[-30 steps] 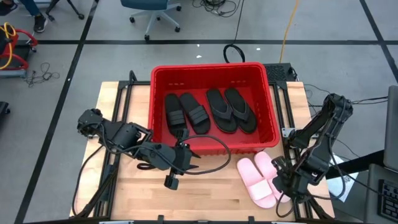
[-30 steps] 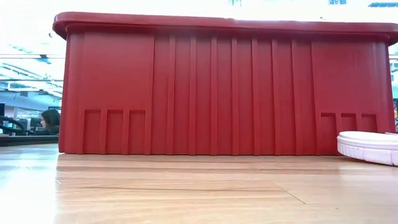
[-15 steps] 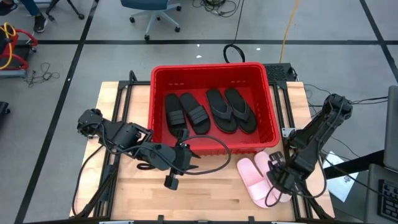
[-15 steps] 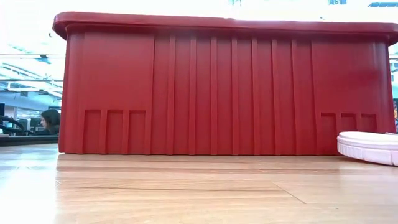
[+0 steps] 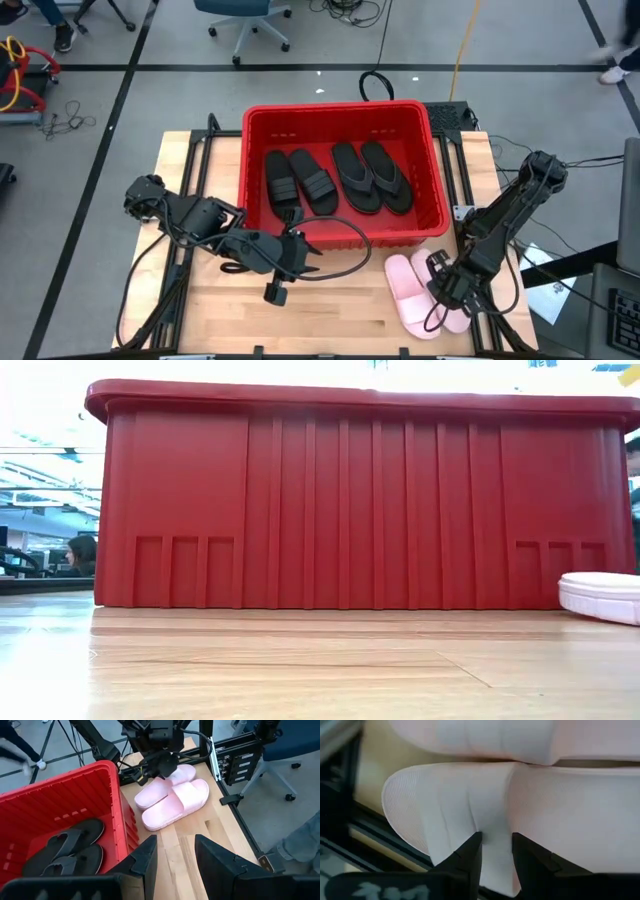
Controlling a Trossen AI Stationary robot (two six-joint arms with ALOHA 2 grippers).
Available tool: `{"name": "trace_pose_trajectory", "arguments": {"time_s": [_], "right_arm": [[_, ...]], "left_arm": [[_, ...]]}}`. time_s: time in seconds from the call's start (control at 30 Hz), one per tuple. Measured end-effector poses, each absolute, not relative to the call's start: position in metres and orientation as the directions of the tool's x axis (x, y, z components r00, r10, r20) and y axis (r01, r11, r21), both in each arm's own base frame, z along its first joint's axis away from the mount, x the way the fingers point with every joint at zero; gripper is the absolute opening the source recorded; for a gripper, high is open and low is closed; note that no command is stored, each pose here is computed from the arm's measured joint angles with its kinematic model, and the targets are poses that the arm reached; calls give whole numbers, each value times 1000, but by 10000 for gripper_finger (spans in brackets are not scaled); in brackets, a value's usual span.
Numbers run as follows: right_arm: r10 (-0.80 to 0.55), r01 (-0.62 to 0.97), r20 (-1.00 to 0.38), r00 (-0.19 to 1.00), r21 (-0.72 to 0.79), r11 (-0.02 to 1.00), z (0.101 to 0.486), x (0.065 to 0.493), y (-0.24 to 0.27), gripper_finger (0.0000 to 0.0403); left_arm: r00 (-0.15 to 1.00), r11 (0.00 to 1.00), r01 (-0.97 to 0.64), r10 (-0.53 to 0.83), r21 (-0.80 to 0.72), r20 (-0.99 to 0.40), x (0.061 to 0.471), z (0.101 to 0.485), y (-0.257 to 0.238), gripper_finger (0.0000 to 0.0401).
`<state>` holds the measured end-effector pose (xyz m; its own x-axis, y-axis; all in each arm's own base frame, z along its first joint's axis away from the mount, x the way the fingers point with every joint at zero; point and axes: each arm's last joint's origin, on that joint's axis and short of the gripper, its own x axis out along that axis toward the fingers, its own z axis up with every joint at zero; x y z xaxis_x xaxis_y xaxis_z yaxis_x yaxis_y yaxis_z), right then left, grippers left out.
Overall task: Pick and place slides into bin
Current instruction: Put the right pink slide into the red container
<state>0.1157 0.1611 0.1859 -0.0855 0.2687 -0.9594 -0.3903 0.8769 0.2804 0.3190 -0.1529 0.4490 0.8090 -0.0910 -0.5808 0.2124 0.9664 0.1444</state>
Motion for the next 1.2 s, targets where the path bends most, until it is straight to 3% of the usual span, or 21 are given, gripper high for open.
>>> {"name": "trace_pose_trajectory", "arguments": {"time_s": [0.37, 0.73, 0.83, 0.97, 1.2], "right_arm": [[460, -304, -874, -158, 486, 819, 178, 117, 170, 95], [510, -239, -853, -112, 522, 819, 181, 121, 175, 93], [511, -210, -855, -93, 518, 829, 181, 122, 175, 72], [549, -193, -833, -75, 552, 811, 180, 124, 178, 14], [599, -121, -799, -61, 601, 790, 170, 123, 179, 5]], "left_arm": [[809, 966, 213, -91, 145, -581, 319, 449, -153, 129], [809, 969, 207, -92, 136, -581, 319, 449, -153, 129], [809, 971, 203, -92, 128, -581, 319, 449, -153, 129], [808, 971, 202, -92, 128, -581, 319, 449, -153, 129], [808, 971, 203, -92, 128, -581, 319, 449, -153, 129]]}}
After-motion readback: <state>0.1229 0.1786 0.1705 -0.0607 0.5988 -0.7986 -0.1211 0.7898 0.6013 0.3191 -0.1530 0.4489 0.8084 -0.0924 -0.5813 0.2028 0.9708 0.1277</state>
